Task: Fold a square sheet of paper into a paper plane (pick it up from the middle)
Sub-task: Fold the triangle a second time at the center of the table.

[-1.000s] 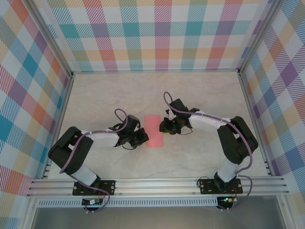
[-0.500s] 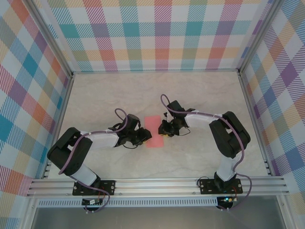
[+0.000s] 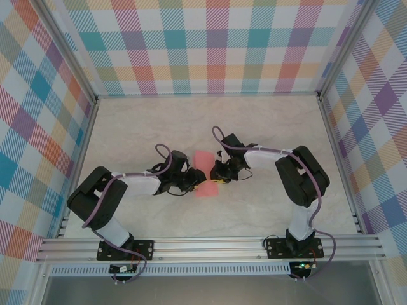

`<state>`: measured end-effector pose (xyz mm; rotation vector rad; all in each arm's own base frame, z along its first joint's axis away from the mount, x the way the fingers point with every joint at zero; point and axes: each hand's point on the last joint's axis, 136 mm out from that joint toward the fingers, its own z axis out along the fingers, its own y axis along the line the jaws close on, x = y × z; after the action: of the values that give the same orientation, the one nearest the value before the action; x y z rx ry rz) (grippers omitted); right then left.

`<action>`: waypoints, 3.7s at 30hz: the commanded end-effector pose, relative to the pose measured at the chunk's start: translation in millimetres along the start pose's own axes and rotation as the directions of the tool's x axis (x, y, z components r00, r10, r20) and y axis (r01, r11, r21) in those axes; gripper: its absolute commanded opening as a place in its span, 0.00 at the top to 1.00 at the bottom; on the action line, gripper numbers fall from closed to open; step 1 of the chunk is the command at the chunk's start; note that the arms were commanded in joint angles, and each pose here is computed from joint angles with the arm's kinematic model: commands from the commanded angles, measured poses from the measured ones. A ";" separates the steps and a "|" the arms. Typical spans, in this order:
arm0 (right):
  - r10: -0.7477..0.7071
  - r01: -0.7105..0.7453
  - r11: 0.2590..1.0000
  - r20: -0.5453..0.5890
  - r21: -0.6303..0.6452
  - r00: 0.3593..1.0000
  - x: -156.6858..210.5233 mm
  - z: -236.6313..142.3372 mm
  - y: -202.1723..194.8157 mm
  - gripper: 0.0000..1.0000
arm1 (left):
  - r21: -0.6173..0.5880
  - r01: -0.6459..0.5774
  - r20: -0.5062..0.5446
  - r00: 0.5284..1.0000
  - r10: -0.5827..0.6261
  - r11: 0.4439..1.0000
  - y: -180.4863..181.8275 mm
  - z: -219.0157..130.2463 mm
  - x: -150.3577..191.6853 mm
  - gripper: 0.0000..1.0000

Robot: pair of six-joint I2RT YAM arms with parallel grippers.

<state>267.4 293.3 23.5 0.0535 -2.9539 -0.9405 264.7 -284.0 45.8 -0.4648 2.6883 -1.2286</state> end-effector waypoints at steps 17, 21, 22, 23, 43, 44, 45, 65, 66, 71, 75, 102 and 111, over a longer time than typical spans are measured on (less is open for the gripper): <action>0.014 -0.012 0.998 -0.040 0.054 0.999 0.7 5.1 -7.2 0.79 | -0.016 -0.011 -0.084 0.996 0.009 1.000 2.5 -14.0 25.4 0.63; 0.019 -0.016 0.998 -0.040 0.053 0.999 0.4 5.6 -7.1 0.79 | 0.014 -0.029 -0.087 0.996 0.030 0.999 -6.9 -18.4 26.2 0.68; 0.019 -0.017 0.998 -0.041 0.053 0.999 0.9 5.9 -7.6 0.79 | 0.028 -0.033 -0.086 0.996 0.035 0.999 -10.9 -19.3 25.7 0.69; 0.019 -0.017 0.998 -0.041 0.053 0.999 0.8 5.9 -7.5 0.79 | 0.039 -0.035 -0.083 0.996 0.038 0.999 -14.8 -19.9 24.8 0.71; -0.024 0.024 1.000 -0.003 -0.007 1.000 -4.3 -9.4 12.3 0.80 | 0.072 -0.037 -0.041 0.998 0.040 0.997 -32.5 -9.0 7.6 0.74; -0.036 0.036 0.999 0.010 -0.021 0.999 -5.7 -13.9 17.4 0.81 | 0.060 -0.035 -0.037 0.999 0.037 0.998 -28.6 -10.4 8.2 0.74; -0.049 0.050 0.998 0.027 -0.039 0.998 -7.4 -19.4 23.7 0.81 | 0.045 -0.036 -0.029 0.999 0.037 0.998 -24.5 -12.3 8.4 0.75; -0.063 0.051 0.989 -0.087 -0.136 0.994 2.6 8.7 30.1 0.86 | -0.108 0.002 -0.033 0.999 -0.006 0.994 18.6 -7.5 13.5 0.83; -0.058 0.045 0.991 -0.096 -0.126 0.994 3.2 11.5 27.0 0.86 | -0.108 0.003 -0.034 0.999 -0.006 0.994 18.3 -7.0 13.3 0.83; -0.062 0.055 0.995 -0.095 -0.079 0.994 2.2 9.4 21.6 0.85 | -0.090 -0.003 -0.040 0.999 -0.001 0.996 10.8 -6.0 12.0 0.80; -0.093 0.089 0.993 -0.053 -0.075 0.994 -2.9 -5.1 30.8 0.85 | -0.055 -0.010 -0.044 0.999 0.007 0.998 0.9 -7.2 11.7 0.71; -0.043 0.047 0.996 -0.054 0.073 0.998 -9.7 15.2 -8.5 0.84 | 0.088 -0.041 -0.040 0.998 0.044 0.995 -44.1 -9.3 3.6 0.69; -0.051 0.052 0.998 -0.026 0.031 0.998 -12.0 2.6 5.6 0.84 | 0.068 -0.040 -0.020 0.999 0.042 0.997 -41.6 4.0 -6.5 0.67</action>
<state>279.6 298.3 17.7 0.1379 -2.9639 -0.8700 276.6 -303.7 73.6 -0.4043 2.6631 -1.3074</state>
